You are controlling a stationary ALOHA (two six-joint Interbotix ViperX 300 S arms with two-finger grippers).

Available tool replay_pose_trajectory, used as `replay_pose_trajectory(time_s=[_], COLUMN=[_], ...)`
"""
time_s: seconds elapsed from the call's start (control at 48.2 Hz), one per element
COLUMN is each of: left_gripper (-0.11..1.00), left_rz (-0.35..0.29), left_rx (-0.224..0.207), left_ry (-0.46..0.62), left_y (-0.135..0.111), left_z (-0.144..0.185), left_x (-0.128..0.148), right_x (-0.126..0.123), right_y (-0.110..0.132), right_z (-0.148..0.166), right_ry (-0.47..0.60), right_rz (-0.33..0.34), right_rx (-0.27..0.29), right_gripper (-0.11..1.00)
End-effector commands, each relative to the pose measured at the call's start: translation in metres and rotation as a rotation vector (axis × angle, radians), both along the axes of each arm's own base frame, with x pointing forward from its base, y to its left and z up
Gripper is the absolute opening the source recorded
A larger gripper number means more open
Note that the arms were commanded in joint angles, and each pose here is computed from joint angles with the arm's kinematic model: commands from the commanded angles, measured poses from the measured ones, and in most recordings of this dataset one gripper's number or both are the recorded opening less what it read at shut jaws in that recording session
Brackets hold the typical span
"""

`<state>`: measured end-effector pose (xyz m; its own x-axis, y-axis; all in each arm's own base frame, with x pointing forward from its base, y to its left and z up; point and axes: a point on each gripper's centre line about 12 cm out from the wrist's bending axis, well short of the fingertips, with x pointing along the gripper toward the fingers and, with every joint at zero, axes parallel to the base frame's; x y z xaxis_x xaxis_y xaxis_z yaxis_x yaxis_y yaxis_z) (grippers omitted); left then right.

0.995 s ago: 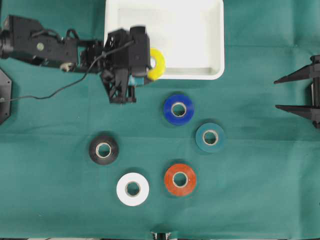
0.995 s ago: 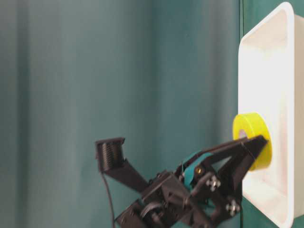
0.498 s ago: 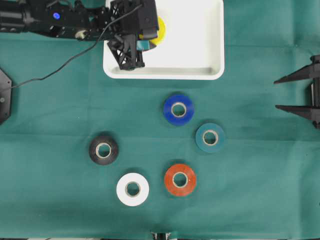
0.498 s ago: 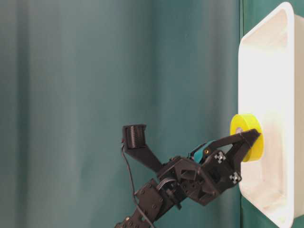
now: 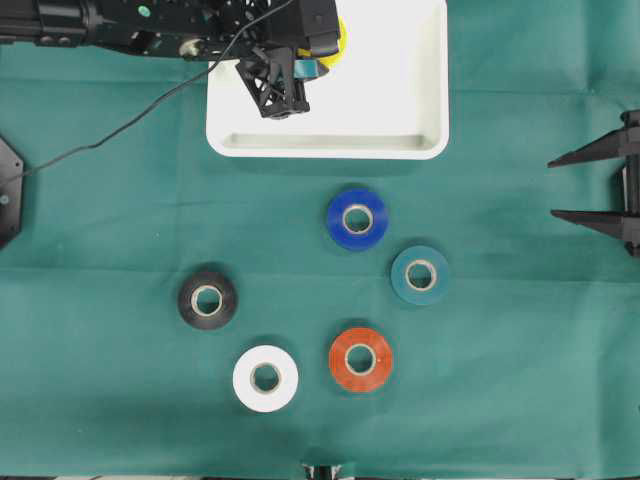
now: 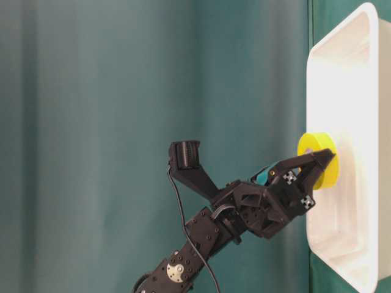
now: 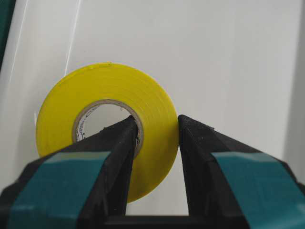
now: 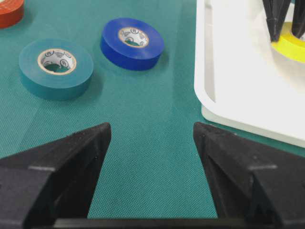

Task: Put the tape into the white case with the left arm.
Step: 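Lift the yellow roll and carry it into the white tray, then open the left gripper to release the roll and retract left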

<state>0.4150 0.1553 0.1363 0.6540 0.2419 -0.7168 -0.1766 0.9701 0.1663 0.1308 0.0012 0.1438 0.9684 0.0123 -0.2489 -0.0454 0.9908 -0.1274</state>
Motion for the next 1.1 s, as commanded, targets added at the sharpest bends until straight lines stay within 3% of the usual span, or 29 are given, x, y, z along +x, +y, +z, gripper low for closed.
replay_pose_trajectory(time_s=[0.0, 0.373, 0.435, 0.581, 0.663, 1.078], left_gripper=[0.25, 0.27, 0.36, 0.77, 0.88, 0.88], left_rz=[0.008, 0.007, 0.004, 0.002, 0.002, -0.002], left_rx=[0.021, 0.023, 0.025, 0.026, 0.026, 0.026], left_ry=[-0.051, -0.045, -0.041, -0.036, -0.038, -0.041], left_y=[0.007, 0.0083, 0.0084, 0.0082, 0.0084, 0.0052], left_z=[0.017, 0.015, 0.0136, 0.0117, 0.0122, 0.0169], left_x=[0.0066, 0.0063, 0.0063, 0.006, 0.0064, 0.0041], right_x=[0.0016, 0.0016, 0.0016, 0.0016, 0.0016, 0.0015], right_y=[0.0002, 0.0, -0.0001, 0.0, 0.0, -0.0001], right_z=[0.0033, 0.0033, 0.0031, 0.0033, 0.0035, 0.0033], right_ry=[-0.007, -0.007, -0.006, -0.007, -0.009, -0.007], right_rz=[0.002, 0.0, 0.0, 0.0, 0.0, 0.0], right_rx=[0.0, -0.001, 0.0, -0.001, -0.001, -0.001], right_gripper=[0.97, 0.97, 0.97, 0.97, 0.97, 0.97])
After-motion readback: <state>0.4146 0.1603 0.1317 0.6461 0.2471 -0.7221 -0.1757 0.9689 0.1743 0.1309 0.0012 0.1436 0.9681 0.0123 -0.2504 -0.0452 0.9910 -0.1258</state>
